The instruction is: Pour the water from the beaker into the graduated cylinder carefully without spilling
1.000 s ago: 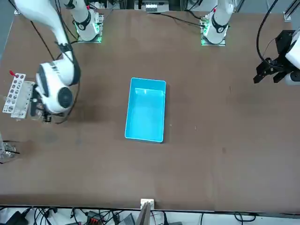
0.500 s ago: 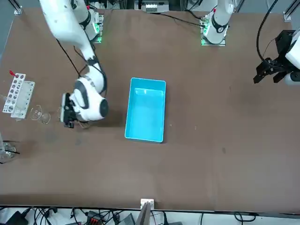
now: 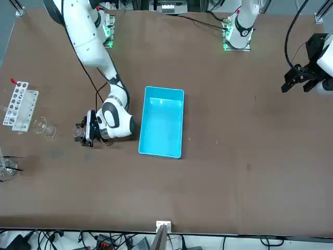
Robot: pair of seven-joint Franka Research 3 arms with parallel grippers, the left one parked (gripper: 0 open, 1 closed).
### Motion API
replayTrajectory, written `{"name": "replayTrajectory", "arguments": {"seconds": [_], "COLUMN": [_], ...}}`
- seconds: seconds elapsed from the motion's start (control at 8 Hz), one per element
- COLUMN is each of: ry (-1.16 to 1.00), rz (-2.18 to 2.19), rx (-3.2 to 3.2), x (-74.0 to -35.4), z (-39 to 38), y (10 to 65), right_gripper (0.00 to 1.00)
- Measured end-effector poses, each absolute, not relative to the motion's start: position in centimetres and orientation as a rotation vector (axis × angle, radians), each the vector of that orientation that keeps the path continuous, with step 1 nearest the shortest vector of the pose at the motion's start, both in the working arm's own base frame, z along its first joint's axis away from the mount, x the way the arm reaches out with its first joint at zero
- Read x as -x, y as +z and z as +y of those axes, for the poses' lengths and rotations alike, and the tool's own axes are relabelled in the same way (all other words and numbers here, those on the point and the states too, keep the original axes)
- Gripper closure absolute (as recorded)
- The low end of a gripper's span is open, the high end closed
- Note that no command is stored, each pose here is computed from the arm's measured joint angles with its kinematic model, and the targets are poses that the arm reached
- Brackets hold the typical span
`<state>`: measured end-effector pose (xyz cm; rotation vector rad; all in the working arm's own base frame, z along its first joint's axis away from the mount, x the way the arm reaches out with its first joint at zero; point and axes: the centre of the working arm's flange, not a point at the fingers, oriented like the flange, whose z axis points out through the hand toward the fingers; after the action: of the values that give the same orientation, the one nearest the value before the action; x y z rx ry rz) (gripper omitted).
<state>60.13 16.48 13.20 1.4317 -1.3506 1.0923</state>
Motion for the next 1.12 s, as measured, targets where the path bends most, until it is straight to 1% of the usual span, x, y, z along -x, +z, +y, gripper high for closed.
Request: {"name": "replayTrajectory", "arguments": {"seconds": [0.5, 0.88, 1.12], "ry": [1.085, 1.08, 1.036], "rz": [-1.418, -1.436, -1.503], "rx": [-1.397, -1.409, -1.419], "x": [-61.4, -61.0, -60.7], "z": [12.9, 12.5, 12.6], "y": [12.4, 10.0, 9.1], "right_gripper": [0.39, 0.39, 0.39]}}
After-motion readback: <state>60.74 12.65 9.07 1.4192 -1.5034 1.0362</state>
